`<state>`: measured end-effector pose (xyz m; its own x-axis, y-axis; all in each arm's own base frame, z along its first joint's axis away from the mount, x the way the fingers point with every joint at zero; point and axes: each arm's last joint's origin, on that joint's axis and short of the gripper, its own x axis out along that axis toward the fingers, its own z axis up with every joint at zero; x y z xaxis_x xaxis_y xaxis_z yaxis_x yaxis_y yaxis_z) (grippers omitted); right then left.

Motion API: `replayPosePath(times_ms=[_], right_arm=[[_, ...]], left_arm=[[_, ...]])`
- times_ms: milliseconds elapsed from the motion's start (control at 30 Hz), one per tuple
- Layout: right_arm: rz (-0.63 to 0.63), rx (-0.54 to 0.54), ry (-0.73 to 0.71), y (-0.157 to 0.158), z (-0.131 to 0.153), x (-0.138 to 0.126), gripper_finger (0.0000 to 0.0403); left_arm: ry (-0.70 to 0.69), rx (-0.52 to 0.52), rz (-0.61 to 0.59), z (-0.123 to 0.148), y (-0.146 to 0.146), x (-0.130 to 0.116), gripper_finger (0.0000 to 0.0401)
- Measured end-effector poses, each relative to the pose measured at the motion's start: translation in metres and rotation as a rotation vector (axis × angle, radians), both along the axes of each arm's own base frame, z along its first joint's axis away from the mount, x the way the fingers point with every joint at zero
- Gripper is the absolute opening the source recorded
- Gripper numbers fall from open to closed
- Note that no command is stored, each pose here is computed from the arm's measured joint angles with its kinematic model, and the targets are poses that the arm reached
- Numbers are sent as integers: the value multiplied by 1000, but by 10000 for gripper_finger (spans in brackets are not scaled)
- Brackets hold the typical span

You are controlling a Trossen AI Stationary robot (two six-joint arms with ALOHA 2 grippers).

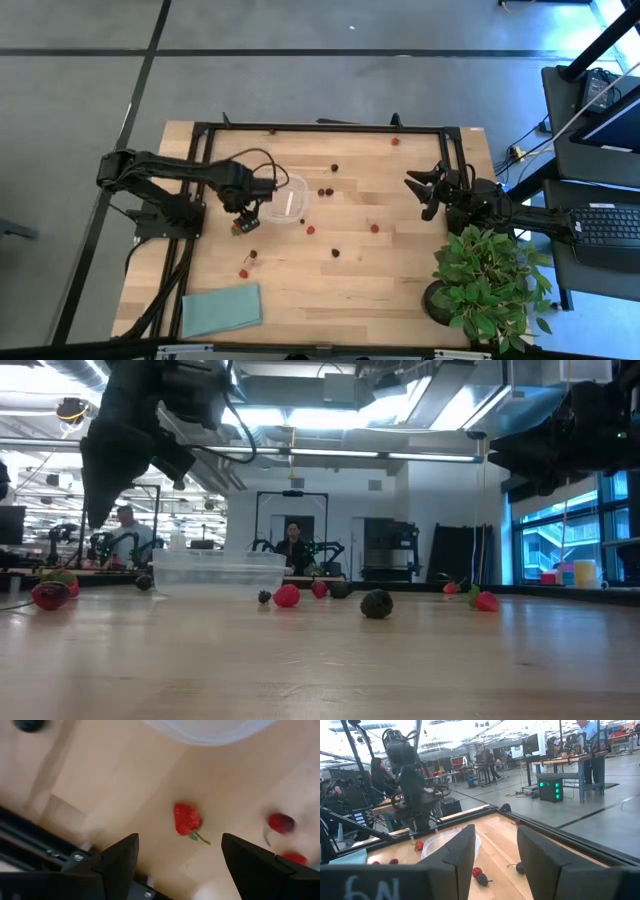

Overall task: Pick and placing Produce into tupperware
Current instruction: Put the bottom left strawberry into the transparent container

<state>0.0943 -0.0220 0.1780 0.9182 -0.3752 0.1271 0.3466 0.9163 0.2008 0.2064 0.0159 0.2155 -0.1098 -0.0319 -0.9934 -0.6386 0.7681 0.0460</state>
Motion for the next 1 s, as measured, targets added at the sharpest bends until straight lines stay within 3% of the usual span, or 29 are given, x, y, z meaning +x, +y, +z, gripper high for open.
replayPosePath(times_ms=[267,567,1000], right_arm=[[1,1,0,0,0,0,149],[1,0,-19,0,2,0,149],[0,-5,-16,0,2,0,149]], left_arm=[[25,47,93,-24,-19,-9,275],[-39,-7,109,-63,-25,-18,275],[-53,-1,125,-80,-25,-27,274]])
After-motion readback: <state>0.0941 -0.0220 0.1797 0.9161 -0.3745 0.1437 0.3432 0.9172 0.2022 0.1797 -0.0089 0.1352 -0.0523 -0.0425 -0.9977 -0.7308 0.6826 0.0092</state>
